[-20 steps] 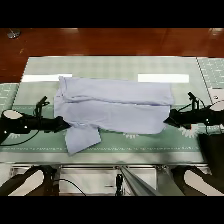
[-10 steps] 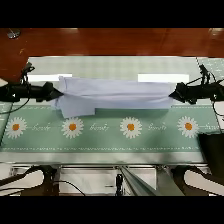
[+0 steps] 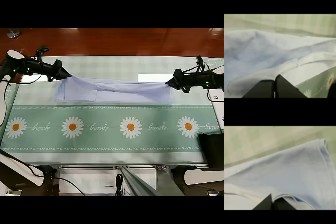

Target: Fold the shirts.

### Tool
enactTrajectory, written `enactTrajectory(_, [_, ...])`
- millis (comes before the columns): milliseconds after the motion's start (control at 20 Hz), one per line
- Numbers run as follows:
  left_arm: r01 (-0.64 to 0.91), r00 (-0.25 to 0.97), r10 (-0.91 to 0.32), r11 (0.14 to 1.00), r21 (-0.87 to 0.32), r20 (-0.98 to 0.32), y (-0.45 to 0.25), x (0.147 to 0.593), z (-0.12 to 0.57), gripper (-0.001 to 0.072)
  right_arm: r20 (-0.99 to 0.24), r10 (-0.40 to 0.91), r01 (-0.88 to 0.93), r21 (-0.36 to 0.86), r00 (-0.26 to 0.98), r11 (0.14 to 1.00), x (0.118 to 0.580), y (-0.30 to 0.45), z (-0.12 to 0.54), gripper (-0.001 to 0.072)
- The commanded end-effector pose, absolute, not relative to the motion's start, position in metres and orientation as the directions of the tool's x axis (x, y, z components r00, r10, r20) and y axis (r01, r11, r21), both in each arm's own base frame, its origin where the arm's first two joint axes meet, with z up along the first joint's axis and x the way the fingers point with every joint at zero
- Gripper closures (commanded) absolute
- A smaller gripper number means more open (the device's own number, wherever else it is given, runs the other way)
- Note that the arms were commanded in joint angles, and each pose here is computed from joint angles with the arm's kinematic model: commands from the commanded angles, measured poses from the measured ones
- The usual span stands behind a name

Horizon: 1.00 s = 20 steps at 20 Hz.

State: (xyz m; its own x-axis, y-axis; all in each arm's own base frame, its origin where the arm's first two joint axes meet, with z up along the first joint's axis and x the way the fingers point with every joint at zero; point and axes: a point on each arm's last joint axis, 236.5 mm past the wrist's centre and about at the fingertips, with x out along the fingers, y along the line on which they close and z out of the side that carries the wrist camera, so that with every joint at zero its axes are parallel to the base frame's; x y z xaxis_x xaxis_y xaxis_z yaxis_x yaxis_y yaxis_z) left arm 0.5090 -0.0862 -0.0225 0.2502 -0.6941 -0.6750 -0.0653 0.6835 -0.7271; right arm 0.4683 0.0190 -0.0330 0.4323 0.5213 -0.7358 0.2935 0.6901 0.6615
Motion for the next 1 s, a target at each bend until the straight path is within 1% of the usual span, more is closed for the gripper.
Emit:
enactTrajectory(0, [-0.114,0.217,-0.706,0.668,-0.735,-0.674,-0.087,0.515,-0.037,0.0345,-0.720,0.553,0.328,0.688,0.419,0.648,0.476,0.023,-0.053,0.0480])
enactTrajectory(50, [-0.109,0.195,-0.713,0.666,-0.738,-0.673,-0.086,0.509,-0.035,0.0010,-0.703,0.576,0.318,0.706,0.416,0.633,0.477,0.029,-0.051,0.0197])
enactTrajectory(100, [-0.086,0.165,-0.716,0.674,-0.733,-0.678,-0.081,0.502,-0.032,0.0001,-0.698,0.587,0.284,0.709,0.410,0.645,0.475,0.031,-0.049,0.0074])
enactTrajectory(200, [-0.099,0.115,-0.703,0.695,-0.713,-0.702,-0.057,0.487,-0.022,0.0002,-0.700,0.603,0.241,0.706,0.381,0.666,0.470,0.024,-0.038,0.0077])
enactTrajectory(250, [-0.129,0.103,-0.676,0.718,-0.684,-0.729,-0.039,0.479,-0.017,0.0002,-0.700,0.606,0.238,0.706,0.376,0.668,0.469,0.014,-0.030,0.0078])
enactTrajectory(300, [-0.163,0.100,-0.619,0.762,-0.627,-0.779,-0.013,0.469,-0.013,0.0002,-0.701,0.608,0.236,0.705,0.373,0.669,0.466,0.002,-0.023,0.0079])
enactTrajectory(350, [-0.192,0.069,-0.533,0.822,-0.536,-0.843,0.016,0.452,-0.012,0.0003,-0.698,0.614,0.251,0.710,0.368,0.658,0.461,-0.010,-0.019,0.0081])
enactTrajectory(400, [-0.266,0.003,-0.366,0.897,-0.354,-0.931,0.065,0.425,-0.017,0.0002,-0.690,0.629,0.264,0.721,0.357,0.641,0.454,-0.015,-0.016,0.0090])
enactTrajectory(450, [-0.354,-0.032,-0.212,0.916,-0.188,-0.977,0.110,0.404,-0.015,0.0002,-0.700,0.632,0.258,0.712,0.331,0.653,0.445,-0.021,-0.018,0.0090])
enactTrajectory(500, [-0.385,0.000,-0.163,0.910,-0.151,-0.987,0.132,0.396,-0.004,0.0003,-0.735,0.605,0.265,0.676,0.307,0.687,0.438,-0.030,-0.027,0.0090])
enactTrajectory(550, [-0.395,0.103,-0.180,0.895,-0.206,-0.978,0.133,0.402,0.010,0.0002,-0.779,0.556,0.280,0.625,0.291,0.729,0.434,-0.043,-0.038,0.0090])
enactTrajectory(600, [-0.374,0.223,-0.217,0.881,-0.289,-0.950,0.125,0.414,0.027,0.0002,-0.803,0.521,0.298,0.593,0.290,0.748,0.434,-0.051,-0.046,0.0090])
enactTrajectory(650, [-0.320,0.338,-0.260,0.872,-0.370,-0.905,0.109,0.426,0.047,0.0002,-0.807,0.512,0.308,0.587,0.292,0.749,0.436,-0.054,-0.052,0.0090])
enactTrajectory(700, [-0.233,0.440,-0.313,0.865,-0.443,-0.842,0.086,0.434,0.069,0.0003,-0.808,0.514,0.322,0.587,0.289,0.743,0.437,-0.054,-0.059,0.0090])
enactTrajectory(750, [-0.144,0.511,-0.364,0.857,-0.495,-0.779,0.061,0.435,0.089,0.0003,-0.807,0.520,0.340,0.590,0.278,0.733,0.437,-0.054,-0.067,0.0090])
enactTrajectory(800, [-0.083,0.550,-0.401,0.847,-0.525,-0.733,0.038,0.431,0.102,0.0002,-0.807,0.527,0.352,0.591,0.268,0.726,0.437,-0.053,-0.075,0.0090])
enactTrajectory(850, [-0.045,0.562,-0.427,0.839,-0.542,-0.709,0.016,0.423,0.107,0.0002,-0.801,0.539,0.363,0.599,0.261,0.714,0.437,-0.051,-0.081,0.0090])
enactTrajectory(950, [0.012,0.543,-0.456,0.844,-0.536,-0.706,-0.019,0.406,0.098,0.0003,-0.779,0.570,0.381,0.625,0.260,0.681,0.440,-0.045,-0.089,0.0090])
